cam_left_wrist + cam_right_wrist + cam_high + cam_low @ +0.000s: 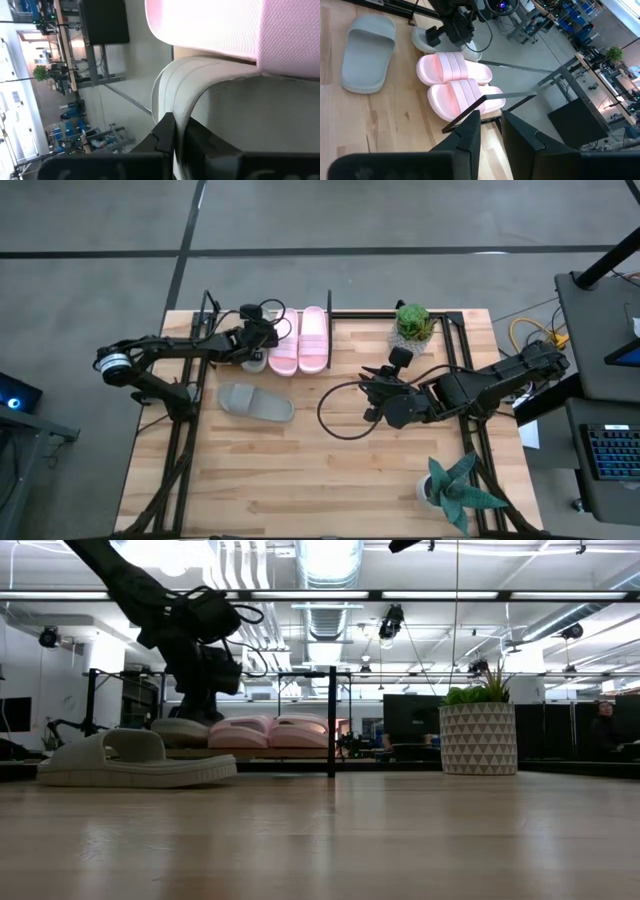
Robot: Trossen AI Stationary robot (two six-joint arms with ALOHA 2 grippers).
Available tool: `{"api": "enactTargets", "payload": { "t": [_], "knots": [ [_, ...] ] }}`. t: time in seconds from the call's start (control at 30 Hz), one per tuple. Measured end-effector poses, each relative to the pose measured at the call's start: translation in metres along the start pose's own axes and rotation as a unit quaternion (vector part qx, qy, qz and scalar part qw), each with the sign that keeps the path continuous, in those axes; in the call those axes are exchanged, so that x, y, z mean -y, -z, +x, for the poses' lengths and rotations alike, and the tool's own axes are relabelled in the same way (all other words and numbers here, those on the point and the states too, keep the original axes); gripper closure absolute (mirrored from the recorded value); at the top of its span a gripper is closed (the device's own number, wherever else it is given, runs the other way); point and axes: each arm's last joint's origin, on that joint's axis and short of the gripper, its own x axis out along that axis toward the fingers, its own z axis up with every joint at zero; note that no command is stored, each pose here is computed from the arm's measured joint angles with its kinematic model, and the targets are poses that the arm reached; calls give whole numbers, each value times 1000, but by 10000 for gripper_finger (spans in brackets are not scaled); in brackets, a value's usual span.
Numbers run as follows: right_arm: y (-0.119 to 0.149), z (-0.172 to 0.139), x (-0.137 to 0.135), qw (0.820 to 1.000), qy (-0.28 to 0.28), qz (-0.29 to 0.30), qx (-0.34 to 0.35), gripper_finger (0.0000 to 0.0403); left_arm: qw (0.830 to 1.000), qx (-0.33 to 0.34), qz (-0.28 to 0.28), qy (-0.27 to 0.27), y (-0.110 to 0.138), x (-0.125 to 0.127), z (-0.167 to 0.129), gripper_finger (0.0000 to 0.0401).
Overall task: Pick and place slides into the shelf
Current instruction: Put the right gray slipper on the shelf, then put the gray slipper on the shelf
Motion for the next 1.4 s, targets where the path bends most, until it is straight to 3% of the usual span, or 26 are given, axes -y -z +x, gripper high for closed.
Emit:
{"api": "enactTargets", "payload": {
  "t": [0.23, 0.47, 0.67, 0.9, 1.03, 1.17, 1.3, 1.4],
  "knots": [
    [0, 0, 0, 1000, 0, 0, 0, 335, 999, 28, 1, 22, -2, 1, 0, 350],
    [0, 0, 0, 1000, 0, -1, 0, 335, 999, 28, 2, 24, -1, 1, -1, 252],
    [0, 0, 0, 1000, 0, -4, 0, 335, 998, 20, -35, 40, -5, -9, -6, 180],
    [0, 0, 0, 1000, 0, -4, 0, 335, 996, 29, -43, 74, -10, -18, -17, 157],
    [0, 0, 0, 1000, 0, -5, 0, 335, 988, 40, -86, 122, -14, -25, -34, 157],
    [0, 0, 0, 1000, 0, -4, 0, 335, 951, 91, -173, 240, -21, -35, -58, 157],
    [0, 0, 0, 1000, 0, -4, 0, 335, 879, 122, -277, 368, -27, -47, -85, 157],
    [0, 0, 0, 1000, 0, -4, 0, 335, 832, 122, -322, 435, -30, -51, -103, 157]
  ]
}}
